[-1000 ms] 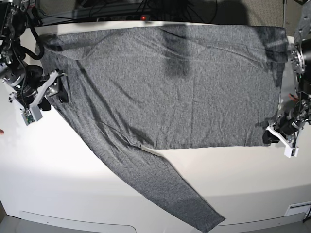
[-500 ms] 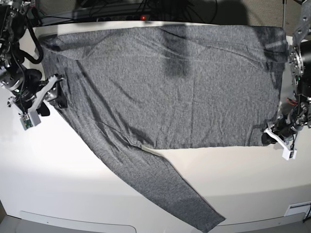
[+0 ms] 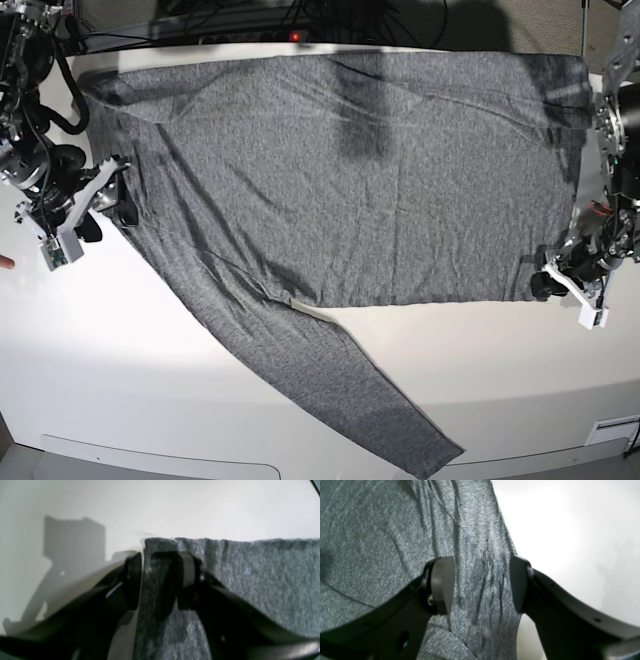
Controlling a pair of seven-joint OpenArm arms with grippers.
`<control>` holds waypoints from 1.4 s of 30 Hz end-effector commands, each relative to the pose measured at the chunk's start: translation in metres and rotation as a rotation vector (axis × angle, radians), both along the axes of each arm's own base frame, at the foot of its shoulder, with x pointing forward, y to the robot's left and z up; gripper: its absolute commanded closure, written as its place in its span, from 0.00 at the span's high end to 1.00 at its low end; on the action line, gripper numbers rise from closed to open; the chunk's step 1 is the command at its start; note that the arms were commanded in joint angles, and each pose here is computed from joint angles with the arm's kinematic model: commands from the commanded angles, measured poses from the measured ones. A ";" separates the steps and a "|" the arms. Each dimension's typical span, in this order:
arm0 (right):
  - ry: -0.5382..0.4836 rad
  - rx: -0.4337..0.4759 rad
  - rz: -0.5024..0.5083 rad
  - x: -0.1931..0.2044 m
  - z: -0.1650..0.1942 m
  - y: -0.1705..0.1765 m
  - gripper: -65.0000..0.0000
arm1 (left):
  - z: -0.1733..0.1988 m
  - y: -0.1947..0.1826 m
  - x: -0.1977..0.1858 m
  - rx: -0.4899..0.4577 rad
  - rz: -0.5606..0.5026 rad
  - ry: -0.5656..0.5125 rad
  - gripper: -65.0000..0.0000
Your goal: Fold the T-shirt properly
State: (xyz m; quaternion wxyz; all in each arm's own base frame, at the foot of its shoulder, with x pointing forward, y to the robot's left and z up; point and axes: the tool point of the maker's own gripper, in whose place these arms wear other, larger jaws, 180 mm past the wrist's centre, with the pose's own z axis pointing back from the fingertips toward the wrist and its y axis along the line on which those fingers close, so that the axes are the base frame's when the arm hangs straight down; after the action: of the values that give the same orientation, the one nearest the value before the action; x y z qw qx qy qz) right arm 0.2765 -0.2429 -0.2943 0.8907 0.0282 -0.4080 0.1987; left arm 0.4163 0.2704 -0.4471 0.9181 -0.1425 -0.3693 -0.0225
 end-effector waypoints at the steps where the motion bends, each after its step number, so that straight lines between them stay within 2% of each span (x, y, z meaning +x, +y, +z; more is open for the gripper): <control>1: -0.044 -0.007 0.014 0.006 0.013 0.000 0.53 | 0.000 0.019 -0.005 0.057 -0.001 0.042 0.36; 8: -0.044 -0.007 0.014 0.006 0.013 0.000 0.53 | 0.006 0.044 -0.010 0.088 0.027 0.039 0.36; 11: -0.044 -0.007 0.014 0.006 0.013 0.000 0.53 | 0.000 0.035 -0.013 0.073 0.015 0.073 0.36; 16: -0.043 -0.008 0.013 0.006 0.013 -0.001 0.53 | -0.003 0.004 -0.005 -0.015 0.020 0.060 0.36; 22: -0.043 -0.008 0.014 0.006 0.013 0.000 0.53 | -0.014 -0.024 -0.010 -0.041 -0.024 0.116 0.36; 27: -0.043 -0.008 0.014 0.006 0.013 0.000 0.53 | -0.015 -0.023 -0.011 -0.038 -0.026 0.125 0.35; 29: -0.044 -0.008 0.014 0.006 0.013 -0.001 0.53 | -0.015 -0.021 -0.012 -0.035 -0.024 0.126 0.28; 33: -0.045 -0.007 0.014 0.006 0.013 0.000 0.53 | -0.015 -0.021 -0.012 -0.036 -0.024 0.126 0.02; 39: -0.091 0.031 0.006 0.013 0.015 -0.001 0.53 | -0.012 -0.021 -0.008 -0.040 -0.016 0.099 0.00; 42: -0.081 0.058 -0.018 0.023 0.006 -0.008 0.53 | -0.007 -0.021 -0.001 -0.052 -0.002 0.059 0.00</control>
State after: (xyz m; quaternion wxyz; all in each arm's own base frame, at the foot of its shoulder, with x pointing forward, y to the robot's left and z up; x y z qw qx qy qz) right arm 0.2900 -0.2509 -0.3054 0.8886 0.0456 -0.4234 0.1703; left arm 0.4191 0.2479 -0.4504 0.9149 -0.1756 -0.3636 0.0039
